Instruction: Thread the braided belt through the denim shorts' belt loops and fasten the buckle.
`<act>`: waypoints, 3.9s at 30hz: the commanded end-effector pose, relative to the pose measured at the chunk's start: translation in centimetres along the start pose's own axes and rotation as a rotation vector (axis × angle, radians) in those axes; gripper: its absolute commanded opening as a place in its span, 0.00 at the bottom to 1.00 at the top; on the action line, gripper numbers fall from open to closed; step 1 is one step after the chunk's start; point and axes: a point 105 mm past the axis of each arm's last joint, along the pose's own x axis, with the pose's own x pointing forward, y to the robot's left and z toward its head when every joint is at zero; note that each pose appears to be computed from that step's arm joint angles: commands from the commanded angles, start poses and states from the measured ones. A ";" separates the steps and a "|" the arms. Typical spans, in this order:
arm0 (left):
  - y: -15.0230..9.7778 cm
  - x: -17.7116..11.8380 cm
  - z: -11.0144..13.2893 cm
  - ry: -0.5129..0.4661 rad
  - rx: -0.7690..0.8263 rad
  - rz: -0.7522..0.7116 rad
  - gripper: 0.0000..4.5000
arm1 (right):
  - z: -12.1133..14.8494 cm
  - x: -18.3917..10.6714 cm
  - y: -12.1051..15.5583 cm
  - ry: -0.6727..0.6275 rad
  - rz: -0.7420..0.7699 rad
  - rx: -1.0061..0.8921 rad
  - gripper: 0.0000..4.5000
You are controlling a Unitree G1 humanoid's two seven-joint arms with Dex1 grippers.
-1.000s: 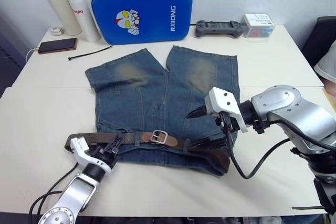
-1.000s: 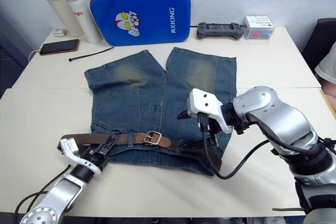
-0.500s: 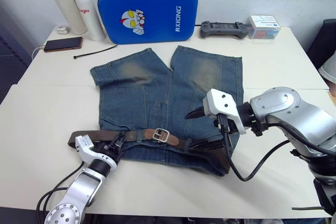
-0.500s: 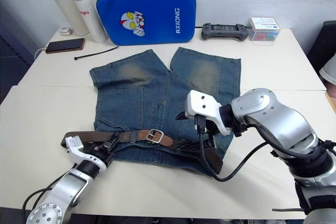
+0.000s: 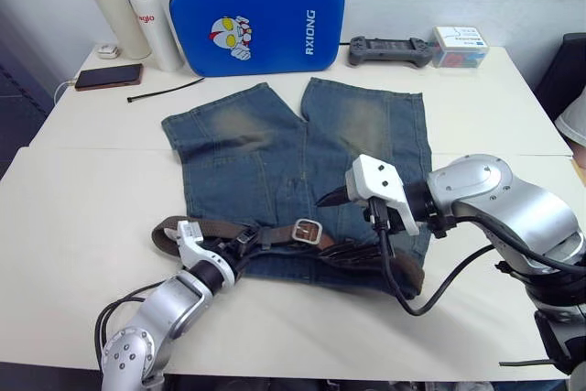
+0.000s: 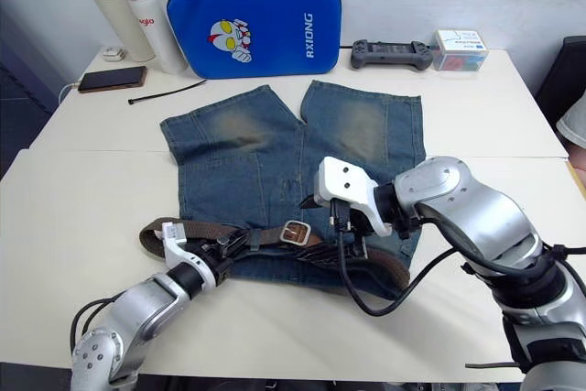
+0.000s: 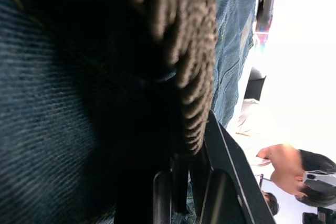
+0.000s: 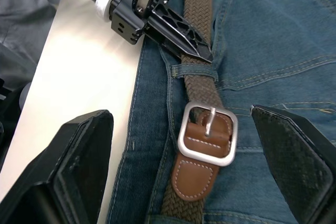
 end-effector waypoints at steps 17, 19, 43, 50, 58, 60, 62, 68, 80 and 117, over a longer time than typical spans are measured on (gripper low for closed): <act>-2.4 0.2 -0.9 0.046 -0.038 0.001 0.00 | -0.3 1.1 -5.0 0.039 -0.274 -0.179 0.99; -2.3 0.2 -1.0 0.047 -0.038 0.003 0.00 | -0.6 0.8 -6.7 0.041 -0.362 -0.180 0.99; -1.6 0.5 -1.2 0.054 -0.025 0.011 0.00 | -3.8 2.7 -3.5 0.062 -0.035 -0.107 0.04; -1.7 0.6 -1.1 0.047 -0.030 0.009 0.00 | -4.0 3.5 -1.8 0.067 0.047 -0.119 0.04; -2.2 0.8 -0.7 0.018 -0.094 -0.033 0.00 | -3.7 4.3 -1.8 0.065 0.044 -0.146 0.04; -2.8 0.8 -0.5 0.002 -0.176 -0.073 0.00 | -3.6 4.5 -1.8 0.064 0.045 -0.154 0.04; -3.2 0.8 -0.5 -0.007 -0.233 -0.104 0.00 | -3.6 4.6 -1.9 0.065 0.045 -0.162 0.04; -3.4 0.8 -0.7 -0.008 -0.287 -0.109 0.00 | -3.1 4.7 -2.4 0.057 0.011 -0.187 0.38; -3.1 0.9 -1.0 0.014 -0.278 -0.090 0.00 | -3.9 4.9 -3.4 0.128 -0.094 -0.278 0.99; -3.9 -11.3 -0.4 0.666 0.805 -0.243 0.99 | -1.8 0.5 -6.0 0.079 -0.235 -0.518 0.00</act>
